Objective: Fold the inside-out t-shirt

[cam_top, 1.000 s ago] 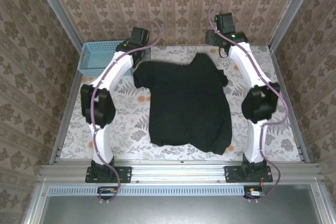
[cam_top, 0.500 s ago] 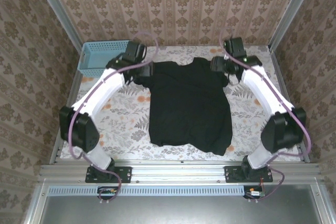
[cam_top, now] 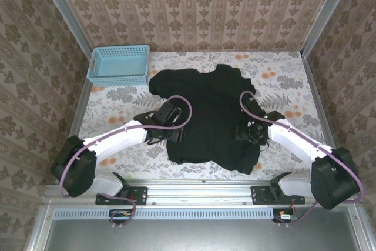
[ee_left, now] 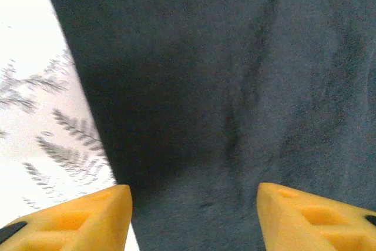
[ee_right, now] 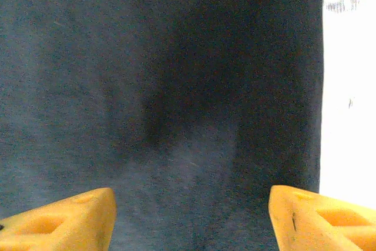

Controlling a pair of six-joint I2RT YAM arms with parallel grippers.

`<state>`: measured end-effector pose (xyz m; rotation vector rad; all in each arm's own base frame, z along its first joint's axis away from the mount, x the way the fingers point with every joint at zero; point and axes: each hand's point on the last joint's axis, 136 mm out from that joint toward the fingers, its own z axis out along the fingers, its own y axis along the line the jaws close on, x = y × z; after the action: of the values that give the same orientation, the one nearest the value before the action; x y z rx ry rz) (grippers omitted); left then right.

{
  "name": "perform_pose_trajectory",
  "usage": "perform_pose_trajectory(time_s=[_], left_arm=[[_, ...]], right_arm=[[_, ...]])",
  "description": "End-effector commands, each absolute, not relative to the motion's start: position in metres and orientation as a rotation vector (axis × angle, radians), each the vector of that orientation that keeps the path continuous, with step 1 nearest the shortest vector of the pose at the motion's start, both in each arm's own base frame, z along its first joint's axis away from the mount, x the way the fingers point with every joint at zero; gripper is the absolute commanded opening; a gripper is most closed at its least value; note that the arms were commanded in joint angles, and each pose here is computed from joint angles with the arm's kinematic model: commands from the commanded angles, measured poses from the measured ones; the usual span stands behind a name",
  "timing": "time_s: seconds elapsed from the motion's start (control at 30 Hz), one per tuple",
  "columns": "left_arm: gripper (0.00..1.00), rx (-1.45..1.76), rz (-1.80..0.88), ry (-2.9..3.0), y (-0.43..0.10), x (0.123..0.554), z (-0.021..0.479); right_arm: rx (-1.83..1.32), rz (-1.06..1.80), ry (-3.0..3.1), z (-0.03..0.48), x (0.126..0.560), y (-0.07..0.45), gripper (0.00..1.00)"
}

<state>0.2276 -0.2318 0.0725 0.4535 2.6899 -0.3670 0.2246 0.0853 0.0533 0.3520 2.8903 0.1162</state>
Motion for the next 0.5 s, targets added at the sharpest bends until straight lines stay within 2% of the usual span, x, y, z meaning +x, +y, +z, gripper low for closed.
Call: perform_pose_trajectory(time_s=[0.0,0.2,0.3,0.47], left_arm=[[0.56,0.354,-0.521,2.692,-0.258,0.232,0.061],[0.48,0.285,-0.426,2.75,-0.254,0.264,0.033],[0.43,0.248,-0.411,2.768,-0.248,0.289,0.023],[0.43,0.217,-0.369,2.754,-0.238,0.341,0.027]], right_arm=[[0.514,0.183,2.896,0.034,0.226,0.093,0.69],[0.627,0.238,2.903,0.013,0.275,0.09,0.58],[0.632,0.249,2.875,0.017,0.312,0.084,0.57],[0.602,0.27,2.859,0.017,0.371,0.081,0.56]])
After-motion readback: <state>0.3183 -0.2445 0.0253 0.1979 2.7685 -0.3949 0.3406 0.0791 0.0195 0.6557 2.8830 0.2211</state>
